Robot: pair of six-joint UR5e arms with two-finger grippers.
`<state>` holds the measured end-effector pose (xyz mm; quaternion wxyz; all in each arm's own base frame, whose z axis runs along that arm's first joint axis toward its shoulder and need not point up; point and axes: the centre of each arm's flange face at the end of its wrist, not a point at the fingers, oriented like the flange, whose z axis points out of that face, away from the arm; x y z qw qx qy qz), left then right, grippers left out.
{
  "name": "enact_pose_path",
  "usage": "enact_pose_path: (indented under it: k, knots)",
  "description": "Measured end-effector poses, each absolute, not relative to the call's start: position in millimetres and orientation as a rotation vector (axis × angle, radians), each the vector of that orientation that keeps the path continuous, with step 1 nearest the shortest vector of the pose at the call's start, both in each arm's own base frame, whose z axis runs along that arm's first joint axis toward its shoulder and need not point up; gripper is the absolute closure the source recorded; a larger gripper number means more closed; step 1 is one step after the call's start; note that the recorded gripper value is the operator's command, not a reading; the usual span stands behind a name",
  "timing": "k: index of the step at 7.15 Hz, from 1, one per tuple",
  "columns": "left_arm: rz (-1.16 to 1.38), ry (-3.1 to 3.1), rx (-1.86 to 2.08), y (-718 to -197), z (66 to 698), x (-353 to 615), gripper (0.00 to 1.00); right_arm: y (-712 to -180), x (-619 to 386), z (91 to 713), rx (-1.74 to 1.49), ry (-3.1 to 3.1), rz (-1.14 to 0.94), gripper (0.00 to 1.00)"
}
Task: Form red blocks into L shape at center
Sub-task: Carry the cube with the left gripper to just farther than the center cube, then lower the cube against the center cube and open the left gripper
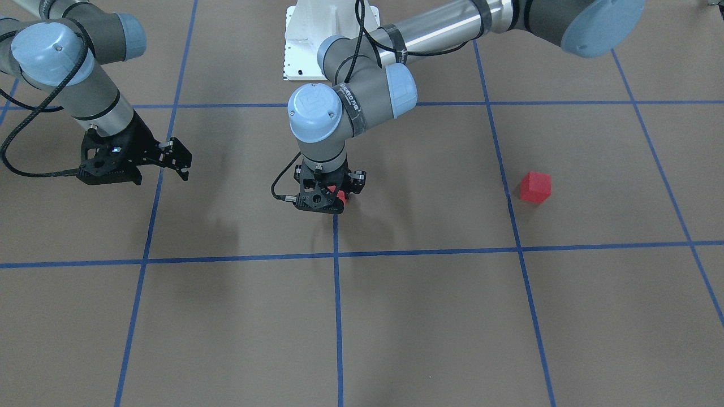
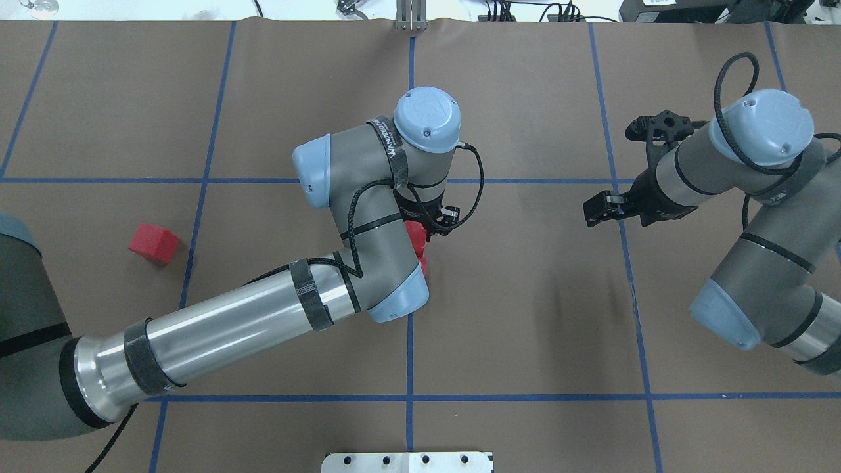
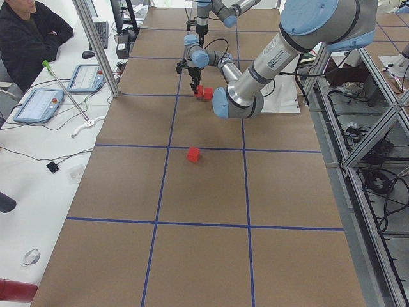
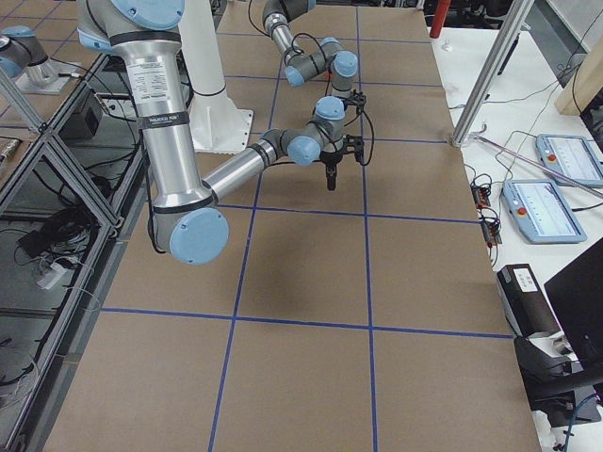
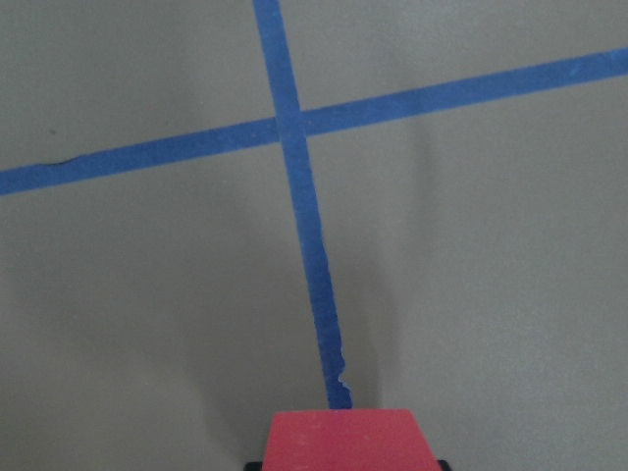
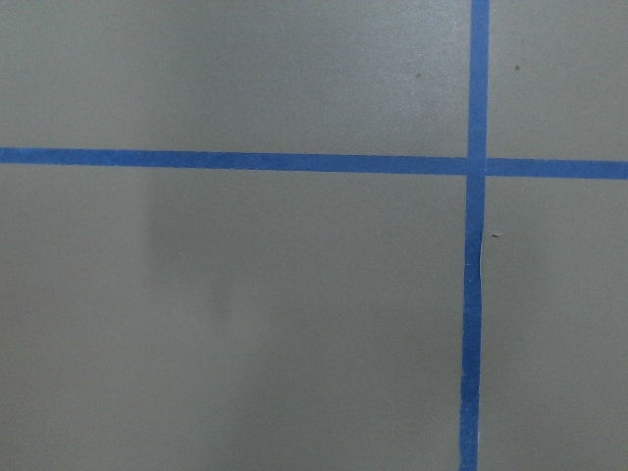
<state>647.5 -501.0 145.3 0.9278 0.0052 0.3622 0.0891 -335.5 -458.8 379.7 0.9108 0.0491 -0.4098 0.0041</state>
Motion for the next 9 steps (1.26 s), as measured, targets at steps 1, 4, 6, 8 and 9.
enact_pose_path:
  k: [1,4,6,8,9]
  knots:
    - [0.177,0.742,0.007,-500.2,145.5,648.1,1.00,-458.6,-335.6,379.4,0.101,-0.845,0.008,0.01]
    - [0.121,0.764,-0.005,-497.9,144.0,651.0,1.00,-458.7,-335.6,379.6,0.101,-0.845,0.008,0.01]
    - [0.104,0.775,-0.009,-497.2,145.2,653.5,1.00,-458.7,-335.6,379.6,0.101,-0.845,0.008,0.01]
    - [0.114,0.774,-0.004,-497.6,148.8,653.4,1.00,-458.7,-335.7,379.8,0.101,-0.845,0.009,0.01]
    - [0.131,0.773,0.003,-498.1,151.1,653.0,1.00,-458.8,-335.8,380.1,0.100,-0.844,0.009,0.01]
